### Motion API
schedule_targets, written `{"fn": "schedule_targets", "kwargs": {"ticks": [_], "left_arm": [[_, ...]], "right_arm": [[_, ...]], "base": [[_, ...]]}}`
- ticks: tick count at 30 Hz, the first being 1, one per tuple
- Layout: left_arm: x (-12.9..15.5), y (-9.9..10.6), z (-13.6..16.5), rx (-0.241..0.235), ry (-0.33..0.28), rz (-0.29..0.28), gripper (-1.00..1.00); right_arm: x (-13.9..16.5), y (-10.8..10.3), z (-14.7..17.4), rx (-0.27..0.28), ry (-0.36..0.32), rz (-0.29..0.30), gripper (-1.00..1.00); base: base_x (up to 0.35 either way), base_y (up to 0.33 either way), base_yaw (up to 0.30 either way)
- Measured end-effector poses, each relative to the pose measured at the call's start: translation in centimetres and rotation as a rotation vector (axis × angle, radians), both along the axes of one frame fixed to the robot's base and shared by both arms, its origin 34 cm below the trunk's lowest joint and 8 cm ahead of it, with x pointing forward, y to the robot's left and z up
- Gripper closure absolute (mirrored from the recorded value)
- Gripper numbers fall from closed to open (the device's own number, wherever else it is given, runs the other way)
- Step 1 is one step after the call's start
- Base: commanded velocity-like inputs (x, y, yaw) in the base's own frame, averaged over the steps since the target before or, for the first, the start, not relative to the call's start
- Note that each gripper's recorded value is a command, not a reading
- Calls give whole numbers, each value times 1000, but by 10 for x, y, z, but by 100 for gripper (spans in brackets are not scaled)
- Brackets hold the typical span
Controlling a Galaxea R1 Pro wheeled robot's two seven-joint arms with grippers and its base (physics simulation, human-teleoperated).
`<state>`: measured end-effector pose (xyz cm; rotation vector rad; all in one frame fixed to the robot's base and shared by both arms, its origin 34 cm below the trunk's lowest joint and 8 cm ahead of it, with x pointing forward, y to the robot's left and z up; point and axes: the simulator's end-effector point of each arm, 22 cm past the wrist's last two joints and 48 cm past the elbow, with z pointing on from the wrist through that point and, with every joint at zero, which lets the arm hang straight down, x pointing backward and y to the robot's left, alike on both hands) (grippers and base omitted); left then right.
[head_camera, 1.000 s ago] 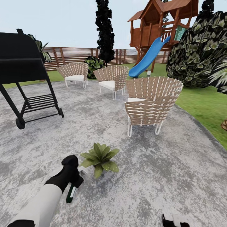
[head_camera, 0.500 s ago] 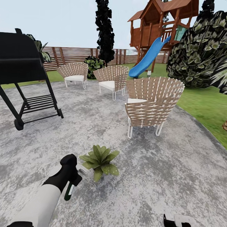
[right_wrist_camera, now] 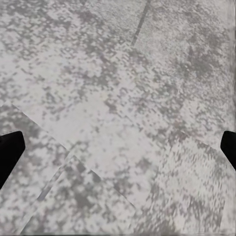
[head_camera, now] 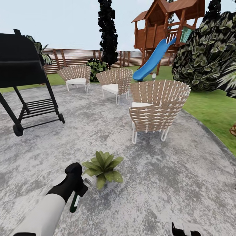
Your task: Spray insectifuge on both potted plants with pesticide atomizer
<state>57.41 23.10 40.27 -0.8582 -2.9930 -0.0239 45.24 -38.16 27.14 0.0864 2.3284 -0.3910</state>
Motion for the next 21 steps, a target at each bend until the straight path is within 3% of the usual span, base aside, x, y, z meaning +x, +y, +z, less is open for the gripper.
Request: {"fn": "schedule_targets", "kwargs": {"ticks": [3, 6, 10, 14, 21], "left_arm": [[-1, 13, -2, 23, 1, 4, 100], [-14, 40, -10, 60, 22, 20, 100], [-16, 44, -11, 67, 25, 22, 100], [-17, 61, -11, 92, 26, 32, 100], [-17, 55, -11, 85, 28, 25, 100]], "right_arm": [[0, -1, 0, -1, 0, -1, -100], [0, 0, 0, -1, 0, 0, -100], [0, 0, 0, -1, 0, 0, -100], [0, 0, 0, -1, 0, 0, -100], [0, 0, 0, 0, 0, 0, -100]], "base": [[0, 0, -221], [0, 0, -35], [0, 0, -3], [-59, 66, 0], [-134, 239, 0]]}}
